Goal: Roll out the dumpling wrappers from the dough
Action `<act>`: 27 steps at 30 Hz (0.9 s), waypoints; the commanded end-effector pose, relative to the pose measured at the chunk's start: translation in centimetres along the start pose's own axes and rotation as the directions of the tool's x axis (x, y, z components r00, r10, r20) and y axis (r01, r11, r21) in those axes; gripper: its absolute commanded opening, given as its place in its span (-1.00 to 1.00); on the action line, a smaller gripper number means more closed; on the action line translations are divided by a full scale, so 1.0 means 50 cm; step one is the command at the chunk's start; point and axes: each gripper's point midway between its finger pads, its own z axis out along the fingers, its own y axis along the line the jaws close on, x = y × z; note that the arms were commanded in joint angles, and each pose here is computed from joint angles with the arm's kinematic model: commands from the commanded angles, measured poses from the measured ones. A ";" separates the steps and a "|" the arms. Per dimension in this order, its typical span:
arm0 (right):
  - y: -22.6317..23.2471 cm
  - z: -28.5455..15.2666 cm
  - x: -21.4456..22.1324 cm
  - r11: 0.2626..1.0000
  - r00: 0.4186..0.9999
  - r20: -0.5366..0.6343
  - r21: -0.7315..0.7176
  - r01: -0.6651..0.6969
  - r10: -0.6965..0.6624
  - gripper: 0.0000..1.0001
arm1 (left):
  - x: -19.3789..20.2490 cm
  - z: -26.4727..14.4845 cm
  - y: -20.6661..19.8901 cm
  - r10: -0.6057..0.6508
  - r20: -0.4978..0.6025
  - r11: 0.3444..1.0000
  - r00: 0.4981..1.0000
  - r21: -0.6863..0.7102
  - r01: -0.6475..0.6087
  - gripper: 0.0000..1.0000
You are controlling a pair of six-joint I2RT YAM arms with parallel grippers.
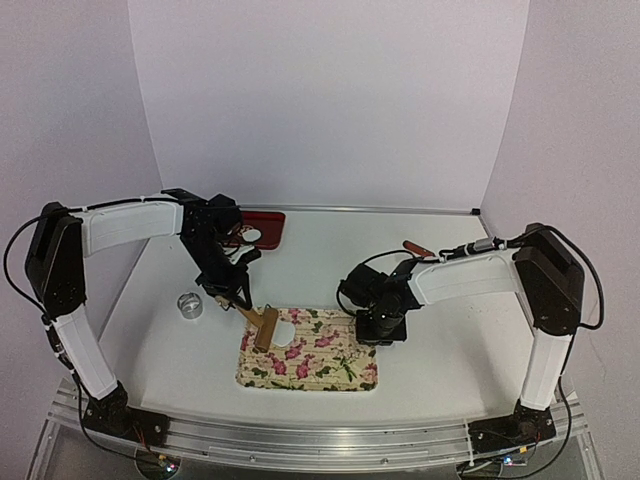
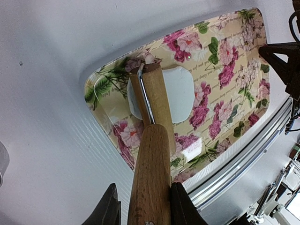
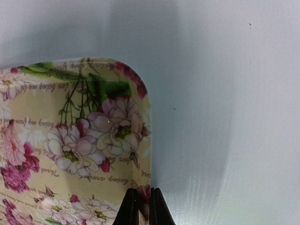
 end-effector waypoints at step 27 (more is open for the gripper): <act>-0.025 0.023 0.022 0.999 0.999 -0.048 0.051 0.011 -0.009 -1.00 | 0.113 0.164 0.080 -0.107 -0.267 0.989 0.958 -0.126 0.076 -1.00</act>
